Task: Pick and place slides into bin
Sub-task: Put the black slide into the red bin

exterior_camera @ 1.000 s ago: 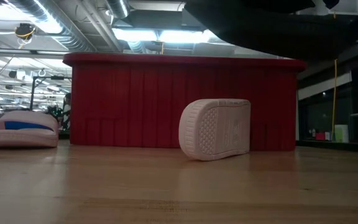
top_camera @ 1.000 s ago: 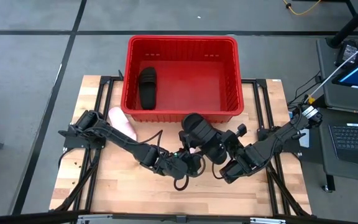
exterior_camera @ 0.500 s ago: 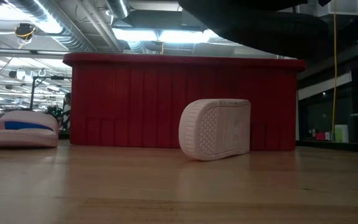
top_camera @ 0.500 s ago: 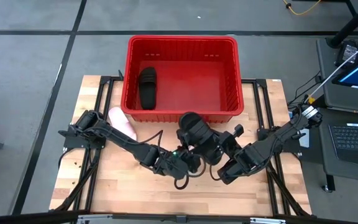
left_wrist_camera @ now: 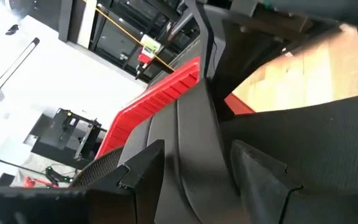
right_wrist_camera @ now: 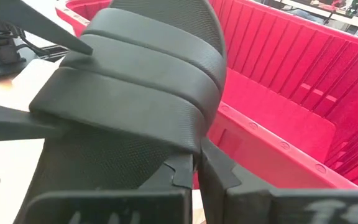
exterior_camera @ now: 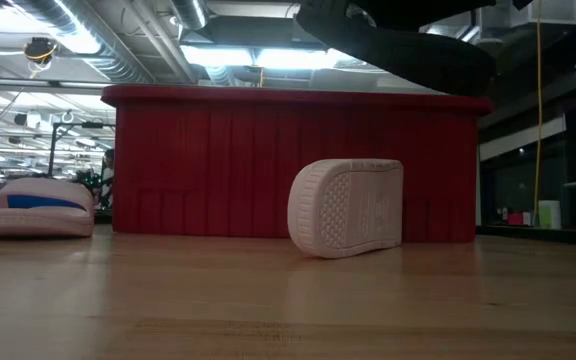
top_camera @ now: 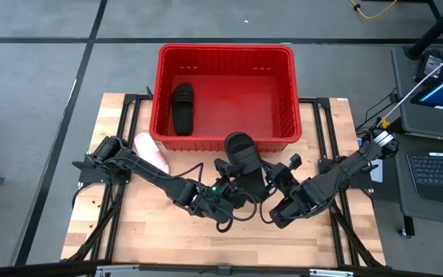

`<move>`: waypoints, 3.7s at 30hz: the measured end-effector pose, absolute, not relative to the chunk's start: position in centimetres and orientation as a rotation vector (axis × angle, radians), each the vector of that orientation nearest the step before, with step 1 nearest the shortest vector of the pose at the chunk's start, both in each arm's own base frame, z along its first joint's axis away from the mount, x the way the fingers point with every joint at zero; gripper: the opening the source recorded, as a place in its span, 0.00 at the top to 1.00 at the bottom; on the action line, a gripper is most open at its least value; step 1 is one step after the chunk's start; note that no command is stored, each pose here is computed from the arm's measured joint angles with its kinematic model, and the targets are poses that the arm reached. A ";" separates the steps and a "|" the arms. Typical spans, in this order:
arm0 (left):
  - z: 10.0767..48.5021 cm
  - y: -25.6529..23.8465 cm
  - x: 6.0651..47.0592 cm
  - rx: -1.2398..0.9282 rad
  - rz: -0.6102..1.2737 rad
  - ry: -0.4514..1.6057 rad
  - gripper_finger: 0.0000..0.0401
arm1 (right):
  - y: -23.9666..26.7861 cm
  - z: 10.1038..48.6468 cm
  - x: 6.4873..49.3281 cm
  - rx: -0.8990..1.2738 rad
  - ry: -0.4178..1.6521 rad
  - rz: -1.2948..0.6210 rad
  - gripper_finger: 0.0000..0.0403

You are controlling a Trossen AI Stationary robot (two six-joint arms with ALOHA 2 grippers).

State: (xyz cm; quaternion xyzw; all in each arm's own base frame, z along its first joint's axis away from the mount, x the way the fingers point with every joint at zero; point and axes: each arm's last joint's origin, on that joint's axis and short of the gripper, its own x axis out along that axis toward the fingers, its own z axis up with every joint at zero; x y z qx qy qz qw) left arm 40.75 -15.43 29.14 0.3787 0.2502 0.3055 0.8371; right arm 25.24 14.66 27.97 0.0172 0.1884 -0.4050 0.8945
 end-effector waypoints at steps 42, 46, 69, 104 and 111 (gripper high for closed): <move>29.0 -15.0 40.5 0.844 0.739 0.565 0.99 | 15.5 28.0 25.0 -0.046 0.439 -0.778 0.97; 29.1 -14.9 40.5 0.887 0.752 0.584 0.99 | 15.5 28.0 25.1 -0.077 0.456 -0.765 0.94; 33.6 -13.7 38.2 0.963 0.853 0.599 0.99 | 18.9 32.5 24.7 -0.216 0.450 -0.558 0.85; 41.5 4.2 32.0 0.763 0.737 0.655 0.99 | 15.0 33.2 19.6 -0.270 0.532 -0.617 0.99; 40.9 7.2 31.9 0.748 0.704 0.665 0.99 | 13.7 30.9 18.2 -0.192 0.529 -0.658 1.00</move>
